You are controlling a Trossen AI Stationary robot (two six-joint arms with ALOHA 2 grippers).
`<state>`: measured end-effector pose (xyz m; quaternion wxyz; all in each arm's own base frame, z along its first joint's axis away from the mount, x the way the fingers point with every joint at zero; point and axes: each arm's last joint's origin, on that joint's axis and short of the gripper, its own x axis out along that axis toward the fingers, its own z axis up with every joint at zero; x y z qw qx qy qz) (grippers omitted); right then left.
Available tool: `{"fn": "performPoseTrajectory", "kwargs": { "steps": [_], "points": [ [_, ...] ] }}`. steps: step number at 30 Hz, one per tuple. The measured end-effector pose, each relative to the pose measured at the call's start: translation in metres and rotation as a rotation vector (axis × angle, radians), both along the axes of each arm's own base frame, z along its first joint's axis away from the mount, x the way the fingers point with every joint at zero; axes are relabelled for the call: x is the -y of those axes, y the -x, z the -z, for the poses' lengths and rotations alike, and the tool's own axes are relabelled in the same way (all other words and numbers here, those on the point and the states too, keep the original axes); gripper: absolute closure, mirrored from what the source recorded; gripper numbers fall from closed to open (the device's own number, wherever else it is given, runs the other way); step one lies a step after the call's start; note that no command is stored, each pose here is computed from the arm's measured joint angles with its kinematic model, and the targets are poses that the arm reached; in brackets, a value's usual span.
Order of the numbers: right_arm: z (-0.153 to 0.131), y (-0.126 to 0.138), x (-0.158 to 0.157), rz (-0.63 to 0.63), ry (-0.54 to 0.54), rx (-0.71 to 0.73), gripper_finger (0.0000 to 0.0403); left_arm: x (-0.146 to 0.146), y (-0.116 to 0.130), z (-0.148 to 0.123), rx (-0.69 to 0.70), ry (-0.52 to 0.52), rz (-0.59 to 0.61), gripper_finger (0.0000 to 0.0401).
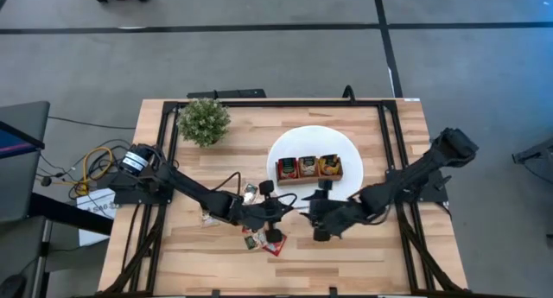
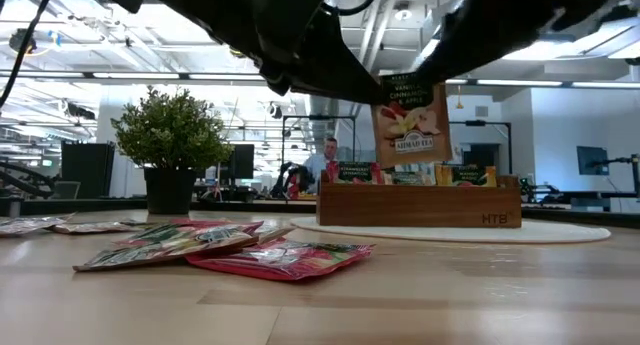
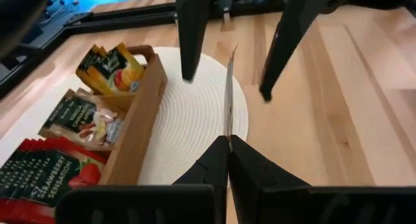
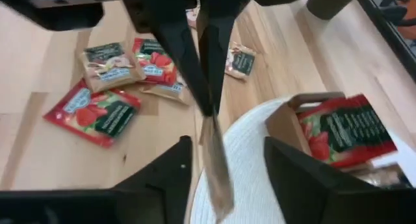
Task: Pick & Place Tea
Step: Put the brown tea bag into the middle section of the wooden organizer
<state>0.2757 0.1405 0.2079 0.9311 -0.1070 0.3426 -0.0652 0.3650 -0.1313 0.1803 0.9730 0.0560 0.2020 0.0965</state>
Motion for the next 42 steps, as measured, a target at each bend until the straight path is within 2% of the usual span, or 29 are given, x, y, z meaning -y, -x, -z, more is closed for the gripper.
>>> {"fn": "performPoseTrajectory", "kwargs": {
  "steps": [5, 9, 10, 16, 19, 21, 25, 29, 36, 42],
  "points": [
    [0.001, -0.022, -0.007, -0.021, 0.054, -0.042, 0.0299, 0.0, 0.0, 0.001, -0.007, 0.003, 0.006, 0.0401],
    [0.001, -0.026, -0.01, -0.029, 0.073, -0.064, 0.0382, 0.0, 0.0, 0.001, -0.005, 0.009, 0.005, 0.0401],
    [0.001, -0.026, -0.009, -0.028, 0.079, -0.071, 0.0392, 0.0, 0.0, 0.001, -0.005, 0.014, 0.002, 0.0401],
    [-0.01, -0.018, 0.008, 0.008, 0.117, -0.116, 0.0401, 0.0, 0.007, 0.001, -0.071, -0.055, -0.011, 0.0374],
    [-0.016, -0.012, 0.037, 0.052, 0.171, -0.152, 0.0401, 0.0, 0.017, -0.013, -0.065, -0.083, -0.088, 0.0343],
    [-0.018, -0.009, 0.06, 0.038, 0.177, -0.146, 0.0402, 0.001, 0.026, -0.023, -0.074, -0.121, -0.142, 0.0324],
    [-0.014, -0.001, 0.107, 0.011, 0.118, -0.095, 0.0402, 0.004, 0.046, -0.041, -0.08, -0.154, -0.203, 0.03],
    [-0.006, 0.007, 0.137, -0.021, 0.038, -0.046, 0.0402, 0.009, 0.059, -0.051, -0.068, -0.154, -0.223, 0.0293],
    [0.011, 0.001, 0.148, -0.058, -0.031, -0.082, 0.0403, 0.014, 0.063, -0.054, -0.058, -0.171, -0.221, 0.0295],
    [0.034, -0.006, 0.148, -0.056, -0.021, -0.169, 0.0403, 0.014, 0.063, -0.054, -0.063, -0.171, -0.223, 0.0295]
  ]
}}
